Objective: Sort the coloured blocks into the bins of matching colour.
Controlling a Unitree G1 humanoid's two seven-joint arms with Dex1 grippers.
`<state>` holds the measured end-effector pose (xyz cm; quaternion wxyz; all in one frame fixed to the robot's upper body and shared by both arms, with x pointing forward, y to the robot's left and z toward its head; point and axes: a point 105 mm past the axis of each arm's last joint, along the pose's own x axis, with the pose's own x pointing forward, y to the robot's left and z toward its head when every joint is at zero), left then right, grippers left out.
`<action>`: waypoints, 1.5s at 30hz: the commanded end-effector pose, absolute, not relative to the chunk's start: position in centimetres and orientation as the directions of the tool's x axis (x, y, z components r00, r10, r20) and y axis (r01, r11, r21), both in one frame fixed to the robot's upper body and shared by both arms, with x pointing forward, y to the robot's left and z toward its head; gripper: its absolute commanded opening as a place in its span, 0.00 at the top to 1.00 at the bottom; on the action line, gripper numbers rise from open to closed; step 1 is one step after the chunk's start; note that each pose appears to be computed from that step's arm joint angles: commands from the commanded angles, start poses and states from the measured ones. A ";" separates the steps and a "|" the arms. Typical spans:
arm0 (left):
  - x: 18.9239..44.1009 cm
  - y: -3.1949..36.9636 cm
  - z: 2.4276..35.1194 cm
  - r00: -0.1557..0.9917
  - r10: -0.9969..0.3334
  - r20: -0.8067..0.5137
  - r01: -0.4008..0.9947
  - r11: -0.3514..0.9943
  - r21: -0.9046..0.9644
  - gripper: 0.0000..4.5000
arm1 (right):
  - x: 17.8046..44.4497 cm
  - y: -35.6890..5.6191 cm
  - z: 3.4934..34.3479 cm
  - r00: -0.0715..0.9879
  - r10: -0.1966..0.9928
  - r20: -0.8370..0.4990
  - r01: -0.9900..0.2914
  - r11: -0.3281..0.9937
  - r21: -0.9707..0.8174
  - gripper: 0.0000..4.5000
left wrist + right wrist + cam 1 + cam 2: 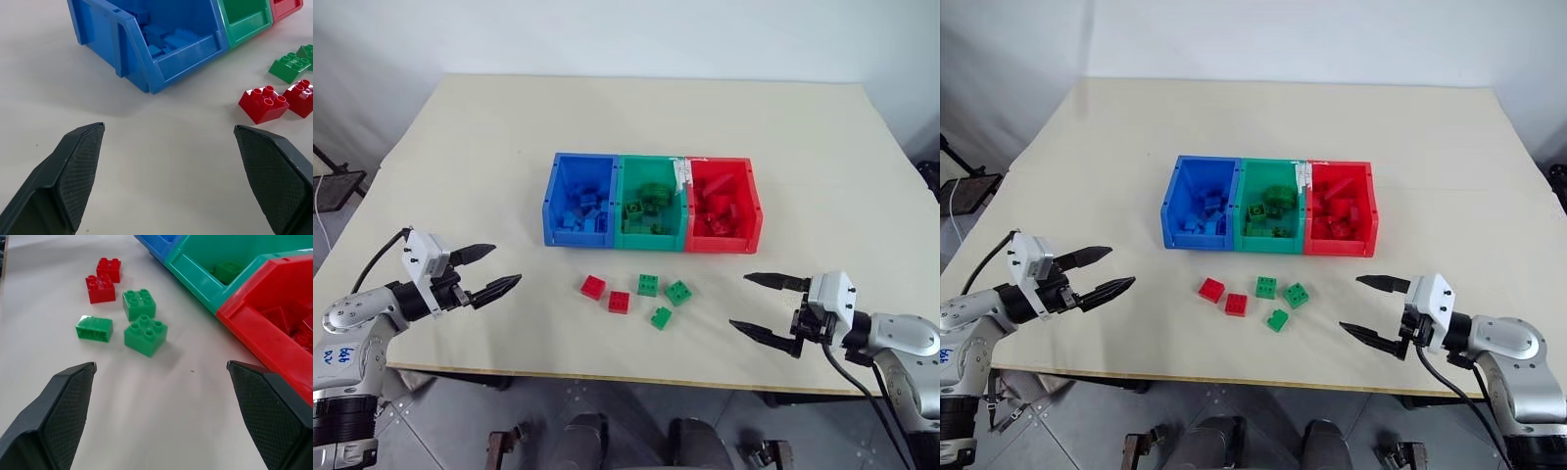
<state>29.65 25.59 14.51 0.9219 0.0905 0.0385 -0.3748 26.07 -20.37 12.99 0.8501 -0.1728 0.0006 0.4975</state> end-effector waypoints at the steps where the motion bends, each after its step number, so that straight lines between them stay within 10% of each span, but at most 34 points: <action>1: 29.1 25.4 14.8 0.720 -0.679 -0.146 0.694 0.696 0.183 0.00 | 26.4 -20.5 13.6 0.494 0.853 -0.166 -0.842 0.422 -0.335 0.01; 18: 20.2 23.1 13.8 0.481 -0.849 -0.220 0.876 0.474 0.086 0.00 | 29.3 -12.6 12.7 0.074 0.915 -0.397 -0.959 -0.044 -0.281 0.01; 34: 20.1 22.2 12.6 0.488 -0.852 -0.190 0.873 0.470 0.131 0.00 | 32.8 -11.8 10.1 0.162 0.881 -0.445 -0.955 0.026 -0.295 0.01; 45: 21.0 20.9 13.1 0.444 -0.883 -0.151 0.895 0.427 0.131 0.00 | 31.8 -13.2 11.5 0.172 0.916 -0.362 -0.958 0.070 -0.278 0.74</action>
